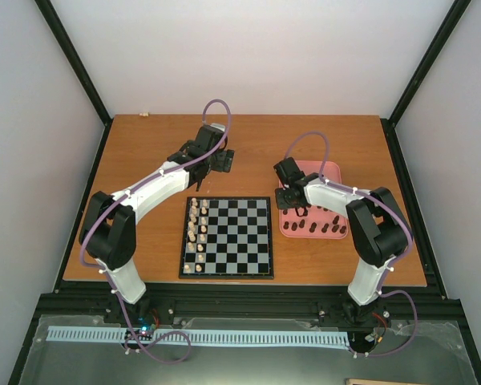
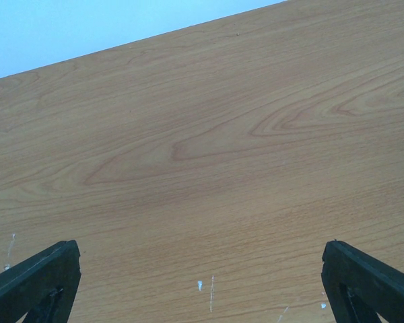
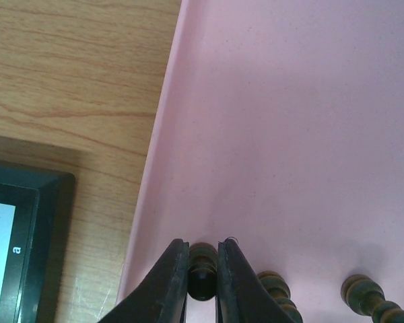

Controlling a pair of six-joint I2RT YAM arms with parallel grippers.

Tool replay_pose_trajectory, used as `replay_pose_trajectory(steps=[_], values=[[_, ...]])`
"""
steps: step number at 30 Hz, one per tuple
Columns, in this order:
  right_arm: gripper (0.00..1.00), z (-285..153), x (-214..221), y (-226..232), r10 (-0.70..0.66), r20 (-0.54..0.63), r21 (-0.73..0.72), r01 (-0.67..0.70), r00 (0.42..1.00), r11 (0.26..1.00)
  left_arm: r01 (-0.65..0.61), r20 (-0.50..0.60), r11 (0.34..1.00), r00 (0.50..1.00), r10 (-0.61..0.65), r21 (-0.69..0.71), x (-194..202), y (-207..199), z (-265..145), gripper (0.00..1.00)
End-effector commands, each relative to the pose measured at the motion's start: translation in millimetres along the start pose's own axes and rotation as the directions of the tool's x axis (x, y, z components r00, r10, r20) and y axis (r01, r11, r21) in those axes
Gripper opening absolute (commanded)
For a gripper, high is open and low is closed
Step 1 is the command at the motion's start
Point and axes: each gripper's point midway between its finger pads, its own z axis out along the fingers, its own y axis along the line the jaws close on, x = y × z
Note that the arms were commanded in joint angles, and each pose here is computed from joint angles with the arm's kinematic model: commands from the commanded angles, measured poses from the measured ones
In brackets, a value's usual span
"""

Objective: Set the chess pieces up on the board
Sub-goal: Pick up the chess piece from the storage box, then place the chess piece on the chessboard.

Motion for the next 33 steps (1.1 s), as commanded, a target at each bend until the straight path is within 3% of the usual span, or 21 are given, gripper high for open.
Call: replay_pose_trajectory(steps=[1,11,23,33], values=[[0.11,-7.4,-12.0,-1.4,0.014,0.035,0.000,-0.014,0.999,1.000,0.024,0.019,1.000,1.000,-0.023,-0.013,-12.6,2.6,-0.3,1.00],[0.10,-63.2,-58.2,15.3,0.015,0.195,-0.058,-0.003,0.981,0.998,0.029,0.020,0.999,0.999,-0.029,-0.013,-12.8,3.3,-1.2,1.00],[0.10,-55.9,-43.6,104.0,-0.134,0.167,-0.157,0.160,0.977,0.975,0.054,0.023,0.998,0.998,-0.053,-0.022,-12.8,8.2,-1.2,1.00],[0.10,-42.0,-32.6,131.2,-0.184,0.130,-0.191,0.206,0.974,0.960,0.153,0.027,0.987,0.988,-0.152,-0.041,-11.6,35.8,-3.5,1.00]])
